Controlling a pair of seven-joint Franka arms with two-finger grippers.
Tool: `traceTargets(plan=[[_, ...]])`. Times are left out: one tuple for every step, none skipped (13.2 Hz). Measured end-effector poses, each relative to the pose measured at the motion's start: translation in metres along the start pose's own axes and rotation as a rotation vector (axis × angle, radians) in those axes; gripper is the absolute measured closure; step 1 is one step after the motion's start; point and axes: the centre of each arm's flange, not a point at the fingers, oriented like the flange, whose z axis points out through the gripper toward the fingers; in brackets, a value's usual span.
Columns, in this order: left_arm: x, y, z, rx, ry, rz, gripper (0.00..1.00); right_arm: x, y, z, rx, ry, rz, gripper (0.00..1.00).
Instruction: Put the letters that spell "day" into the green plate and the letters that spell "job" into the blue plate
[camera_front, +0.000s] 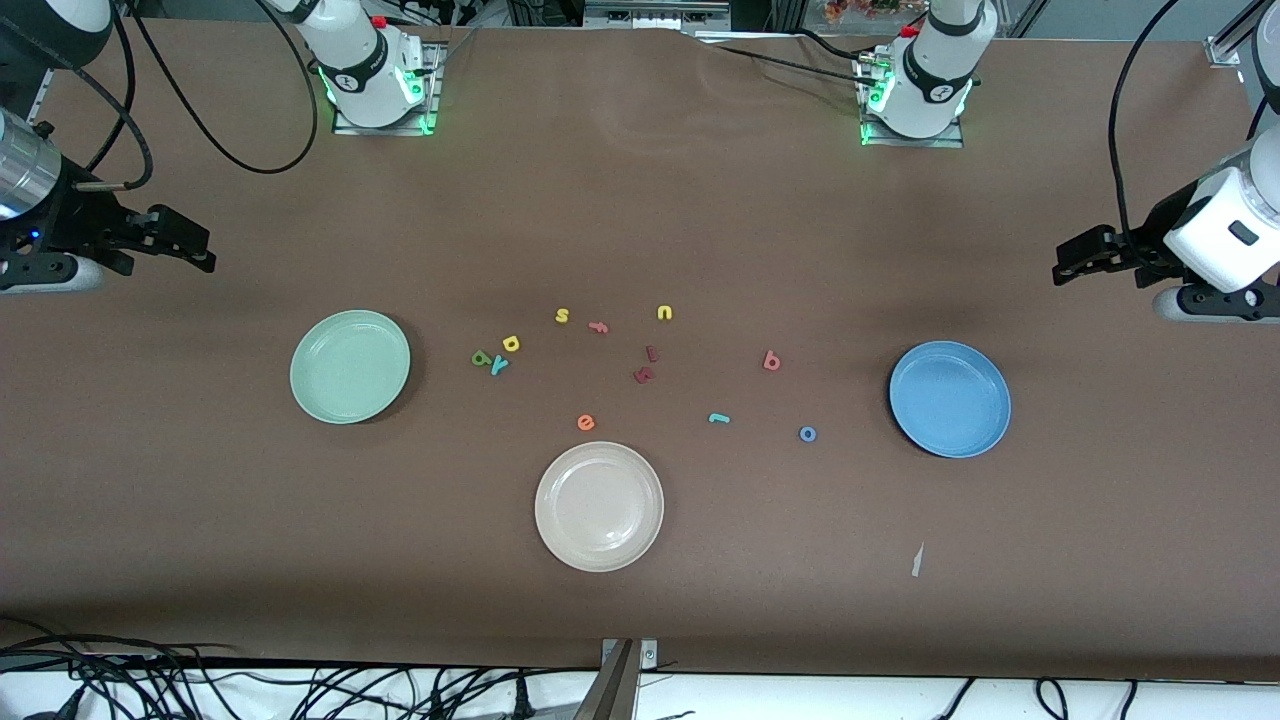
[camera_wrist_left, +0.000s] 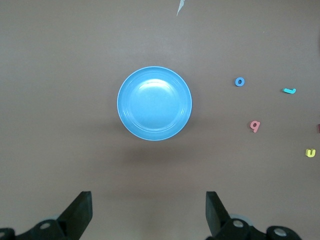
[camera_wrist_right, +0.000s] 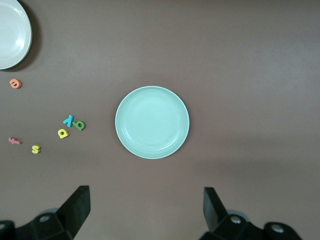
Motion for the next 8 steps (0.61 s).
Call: traceTargets(plan=[[0.0, 0.0, 0.0, 0.0, 0.0, 0.0, 0.0, 0.0, 0.0, 0.0, 0.0, 0.0, -0.002, 0.0], [0.0, 0.0, 0.0, 0.0, 0.0, 0.0, 0.0, 0.0, 0.0, 0.0, 0.0, 0.0, -0.004, 0.0], [0.0, 0.0, 0.0, 0.0, 0.0, 0.0, 0.0, 0.0, 0.0, 0.0, 0.0, 0.0, -0.005, 0.0], [0.0, 0.0, 0.0, 0.0, 0.0, 0.0, 0.0, 0.0, 0.0, 0.0, 0.0, 0.0, -0.005, 0.0], [0.0, -0.0001, 0.0, 0.0, 0.0, 0.0, 0.0, 0.0, 0.0, 0.0, 0.0, 0.0, -0.005, 0.0], [0.0, -0.0004, 0.0, 0.0, 0.0, -0.001, 0.0, 0.0, 0.0, 0.0, 0.0, 0.0, -0.005, 0.0], [0.0, -0.0009, 0.0, 0.0, 0.0, -0.002, 0.0, 0.0, 0.0, 0.0, 0.0, 0.0, -0.005, 0.0], [0.0, -0.0014, -0.0001, 0.0, 0.0, -0.002, 0.0, 0.0, 0.0, 0.0, 0.0, 0.0, -0.006, 0.0]])
